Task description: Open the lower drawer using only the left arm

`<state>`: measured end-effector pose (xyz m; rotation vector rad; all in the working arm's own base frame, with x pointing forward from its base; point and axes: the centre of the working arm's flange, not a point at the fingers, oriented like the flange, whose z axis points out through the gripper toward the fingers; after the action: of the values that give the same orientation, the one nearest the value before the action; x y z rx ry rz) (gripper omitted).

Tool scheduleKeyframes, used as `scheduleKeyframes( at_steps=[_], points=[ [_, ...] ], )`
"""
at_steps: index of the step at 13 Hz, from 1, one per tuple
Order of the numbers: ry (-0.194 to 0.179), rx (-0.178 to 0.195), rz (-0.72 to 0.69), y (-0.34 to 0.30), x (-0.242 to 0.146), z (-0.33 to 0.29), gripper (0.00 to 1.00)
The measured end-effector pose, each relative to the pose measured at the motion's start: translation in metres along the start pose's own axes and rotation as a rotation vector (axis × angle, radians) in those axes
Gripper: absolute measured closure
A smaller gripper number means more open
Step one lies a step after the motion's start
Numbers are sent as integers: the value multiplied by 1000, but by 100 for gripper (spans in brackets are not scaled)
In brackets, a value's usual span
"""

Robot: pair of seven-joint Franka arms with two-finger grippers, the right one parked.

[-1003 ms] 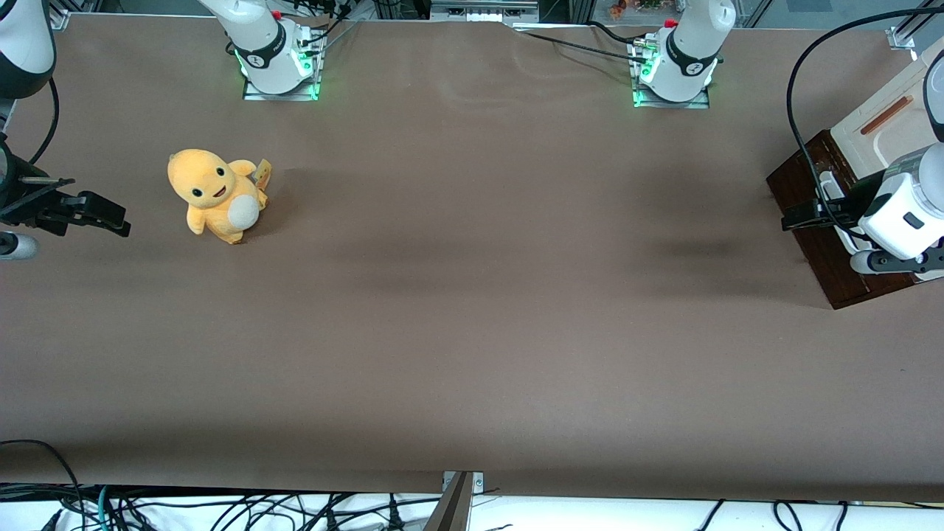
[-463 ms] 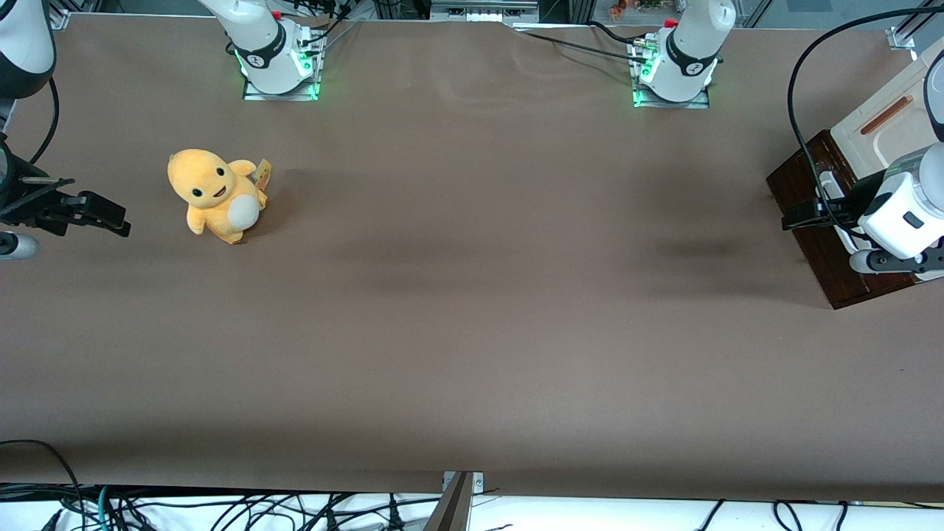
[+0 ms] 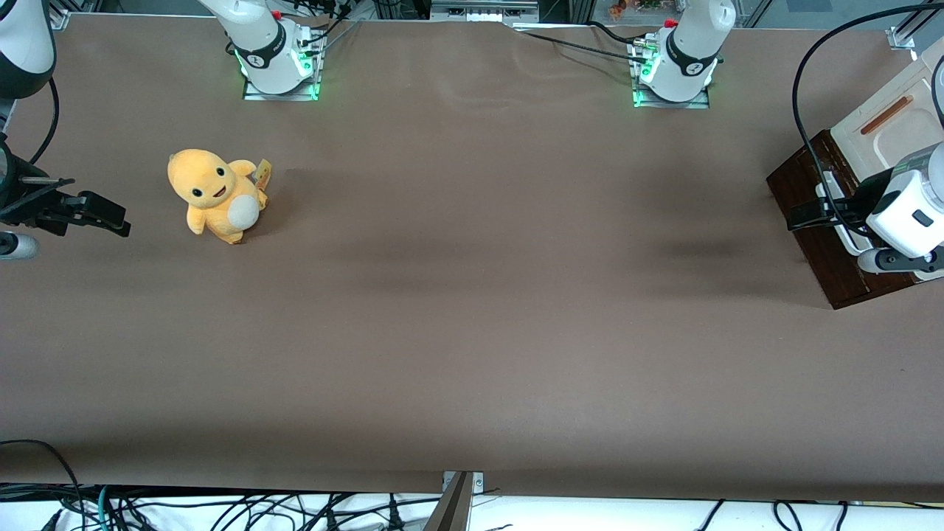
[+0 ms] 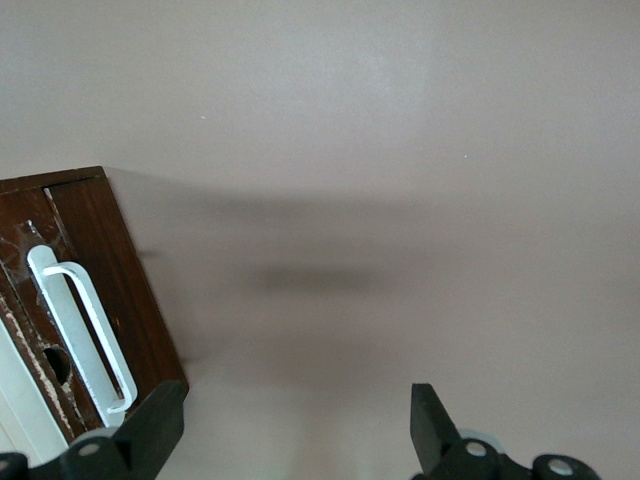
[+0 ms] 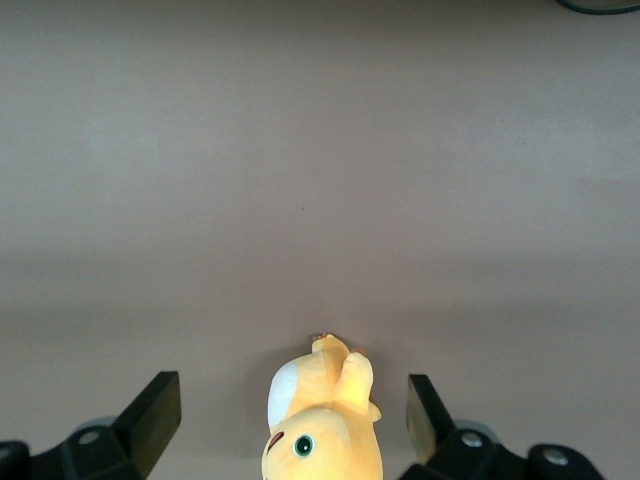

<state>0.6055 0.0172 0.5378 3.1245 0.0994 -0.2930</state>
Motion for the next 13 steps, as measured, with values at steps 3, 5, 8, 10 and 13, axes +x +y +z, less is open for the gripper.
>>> scheduleKeyframes(
  at_steps=[3,5,8,10,13],
  points=[
    [0,0,0,0,0,0,0],
    [0,0,0,0,0,0,0],
    [1,0,3,2,0,0,0],
    [1,19,12,6,0,0,0],
    [-15,84,3,26,-3,2,0]
  ],
)
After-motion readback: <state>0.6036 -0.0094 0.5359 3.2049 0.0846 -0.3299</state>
